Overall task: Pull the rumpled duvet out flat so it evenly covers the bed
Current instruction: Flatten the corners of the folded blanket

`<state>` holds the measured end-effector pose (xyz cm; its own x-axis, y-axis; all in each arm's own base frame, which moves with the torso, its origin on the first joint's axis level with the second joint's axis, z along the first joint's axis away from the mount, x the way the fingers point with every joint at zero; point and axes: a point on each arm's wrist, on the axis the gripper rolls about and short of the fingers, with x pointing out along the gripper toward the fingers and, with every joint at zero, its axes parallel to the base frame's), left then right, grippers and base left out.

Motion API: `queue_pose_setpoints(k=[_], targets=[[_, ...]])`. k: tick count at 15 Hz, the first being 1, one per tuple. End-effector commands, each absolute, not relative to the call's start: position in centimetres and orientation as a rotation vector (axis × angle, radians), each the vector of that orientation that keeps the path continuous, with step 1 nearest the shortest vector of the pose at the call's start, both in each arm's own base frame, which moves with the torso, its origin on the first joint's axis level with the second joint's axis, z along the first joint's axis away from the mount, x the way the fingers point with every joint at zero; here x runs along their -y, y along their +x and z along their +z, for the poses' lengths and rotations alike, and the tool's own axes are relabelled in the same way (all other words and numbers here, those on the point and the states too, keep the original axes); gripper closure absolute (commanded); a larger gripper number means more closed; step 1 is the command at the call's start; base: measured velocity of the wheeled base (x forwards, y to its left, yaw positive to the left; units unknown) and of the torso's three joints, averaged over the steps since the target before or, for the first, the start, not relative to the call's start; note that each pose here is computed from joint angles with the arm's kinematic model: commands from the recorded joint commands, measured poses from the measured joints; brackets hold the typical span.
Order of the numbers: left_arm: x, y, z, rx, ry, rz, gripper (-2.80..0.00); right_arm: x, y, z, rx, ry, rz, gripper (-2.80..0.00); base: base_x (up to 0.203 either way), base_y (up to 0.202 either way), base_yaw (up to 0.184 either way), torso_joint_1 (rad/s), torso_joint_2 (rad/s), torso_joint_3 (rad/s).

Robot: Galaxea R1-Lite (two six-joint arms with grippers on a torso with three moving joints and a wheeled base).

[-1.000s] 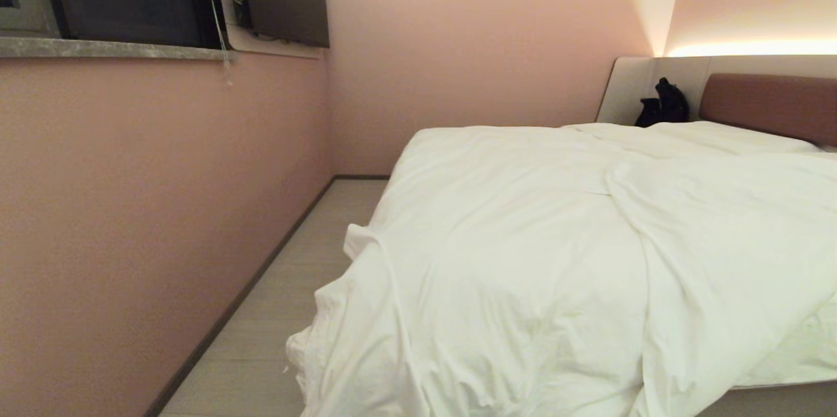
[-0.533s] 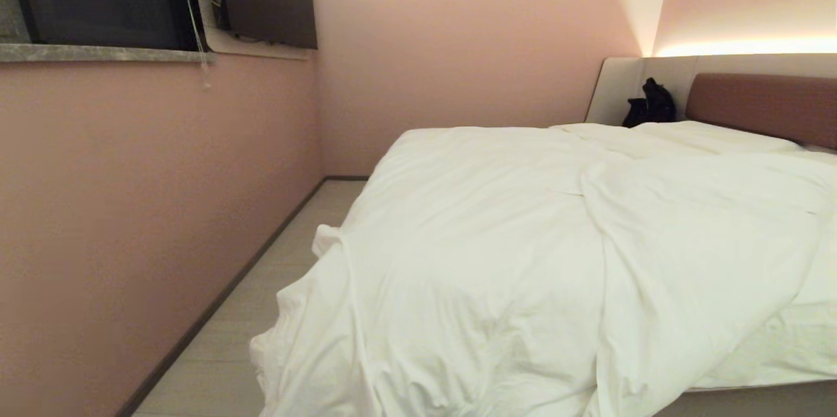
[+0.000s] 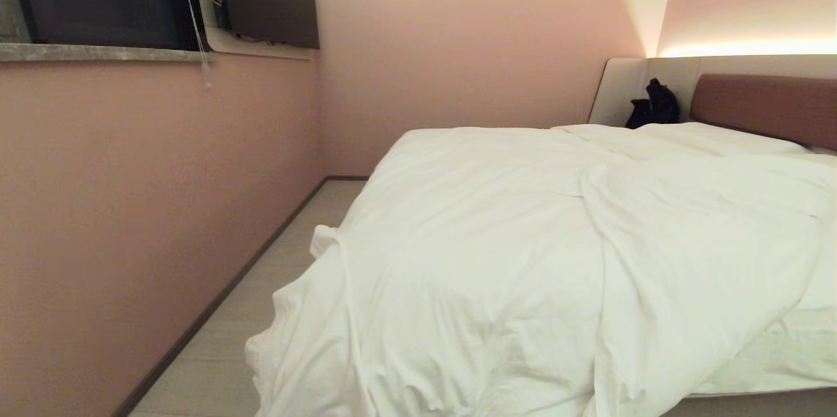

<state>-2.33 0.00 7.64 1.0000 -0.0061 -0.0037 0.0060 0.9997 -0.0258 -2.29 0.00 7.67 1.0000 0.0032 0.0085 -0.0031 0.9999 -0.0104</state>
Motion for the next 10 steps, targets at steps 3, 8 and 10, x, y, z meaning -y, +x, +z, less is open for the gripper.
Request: queue_pose_setpoints(k=[3,8,10], targets=[[0.0,-2.4,7.7,-0.009,-0.020,-0.003,0.00,0.0,-2.3,7.7,0.009,-0.011,0.005,0.00,0.000,0.000,0.000,0.000,0.00,0.000],[0.1,-2.8,10.1,0.012,-0.068,-0.035,0.00,0.0,-2.3,7.7,0.009,-0.011,0.004,0.00,0.000,0.000,0.000,0.000,0.00,0.000],[0.1,-3.2,15.9,0.064,-0.139,-0.080,0.00,0.0,-2.3,7.7,0.009,-0.011,0.005,0.00,0.000,0.000,0.000,0.000,0.00,0.000]])
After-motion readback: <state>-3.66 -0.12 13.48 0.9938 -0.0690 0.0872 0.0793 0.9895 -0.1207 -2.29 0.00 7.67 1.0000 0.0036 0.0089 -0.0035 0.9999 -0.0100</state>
